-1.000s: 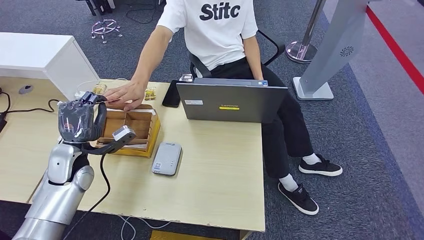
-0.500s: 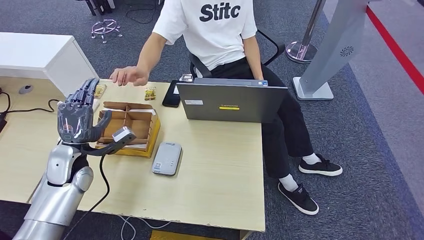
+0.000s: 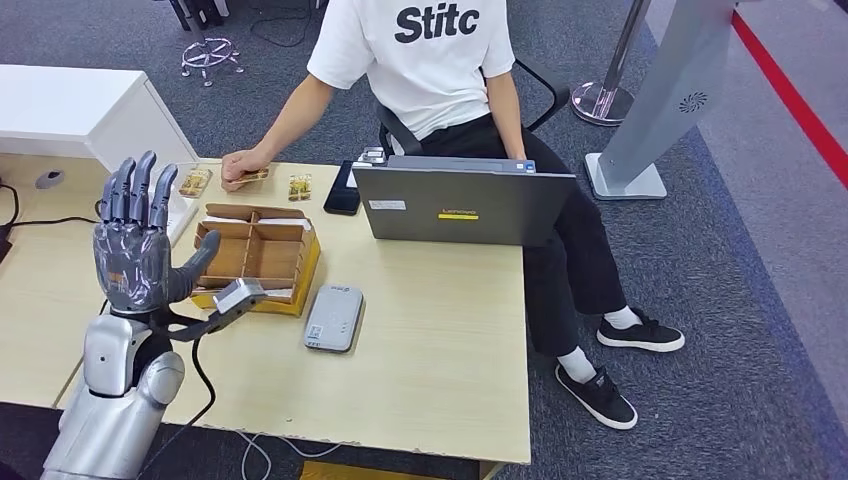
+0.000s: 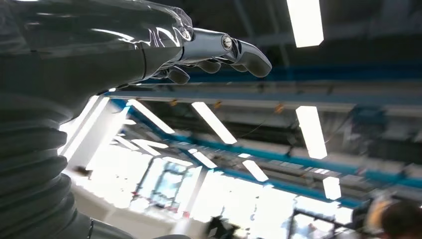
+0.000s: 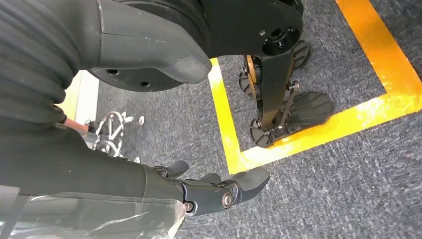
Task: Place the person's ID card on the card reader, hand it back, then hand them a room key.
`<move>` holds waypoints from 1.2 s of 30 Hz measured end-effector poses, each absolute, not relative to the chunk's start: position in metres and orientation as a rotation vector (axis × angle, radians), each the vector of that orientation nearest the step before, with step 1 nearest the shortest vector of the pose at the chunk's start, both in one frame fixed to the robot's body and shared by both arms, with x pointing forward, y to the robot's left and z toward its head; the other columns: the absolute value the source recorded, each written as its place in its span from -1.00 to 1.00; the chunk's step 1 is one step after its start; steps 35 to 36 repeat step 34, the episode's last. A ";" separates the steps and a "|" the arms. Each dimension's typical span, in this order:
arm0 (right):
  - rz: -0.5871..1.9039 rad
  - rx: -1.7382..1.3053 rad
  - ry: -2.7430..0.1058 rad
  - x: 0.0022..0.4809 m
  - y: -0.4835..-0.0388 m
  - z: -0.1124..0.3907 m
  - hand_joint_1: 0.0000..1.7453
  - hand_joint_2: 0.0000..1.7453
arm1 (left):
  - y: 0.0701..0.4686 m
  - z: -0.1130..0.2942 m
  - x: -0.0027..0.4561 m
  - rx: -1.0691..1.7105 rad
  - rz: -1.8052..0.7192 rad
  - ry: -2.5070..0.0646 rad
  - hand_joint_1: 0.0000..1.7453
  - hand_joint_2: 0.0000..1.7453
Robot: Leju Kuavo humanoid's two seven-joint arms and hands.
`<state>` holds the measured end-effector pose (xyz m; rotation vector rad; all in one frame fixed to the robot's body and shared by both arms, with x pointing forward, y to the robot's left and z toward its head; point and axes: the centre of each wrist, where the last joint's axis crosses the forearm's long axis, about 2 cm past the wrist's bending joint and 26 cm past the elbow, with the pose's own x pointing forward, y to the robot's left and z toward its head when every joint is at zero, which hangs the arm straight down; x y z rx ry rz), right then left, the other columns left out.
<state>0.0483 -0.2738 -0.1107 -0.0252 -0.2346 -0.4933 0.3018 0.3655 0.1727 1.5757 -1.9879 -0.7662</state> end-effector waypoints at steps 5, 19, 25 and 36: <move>-0.530 -0.066 -0.168 0.044 -0.271 -0.111 -1.00 1.00 | 0.337 0.185 0.228 1.454 -0.281 -2.344 -1.00 1.00; -0.409 -0.124 -0.035 0.034 -0.254 -0.111 -1.00 1.00 | 0.405 0.045 0.095 1.121 0.634 -1.642 -1.00 1.00; -0.319 -0.095 -0.055 0.036 -0.248 -0.110 -1.00 1.00 | 0.393 -0.052 0.051 0.950 0.844 -1.177 -1.00 1.00; -0.289 -0.085 -0.063 0.037 -0.247 -0.110 0.78 1.00 | 0.365 -0.091 0.032 0.813 1.004 -0.914 1.00 1.00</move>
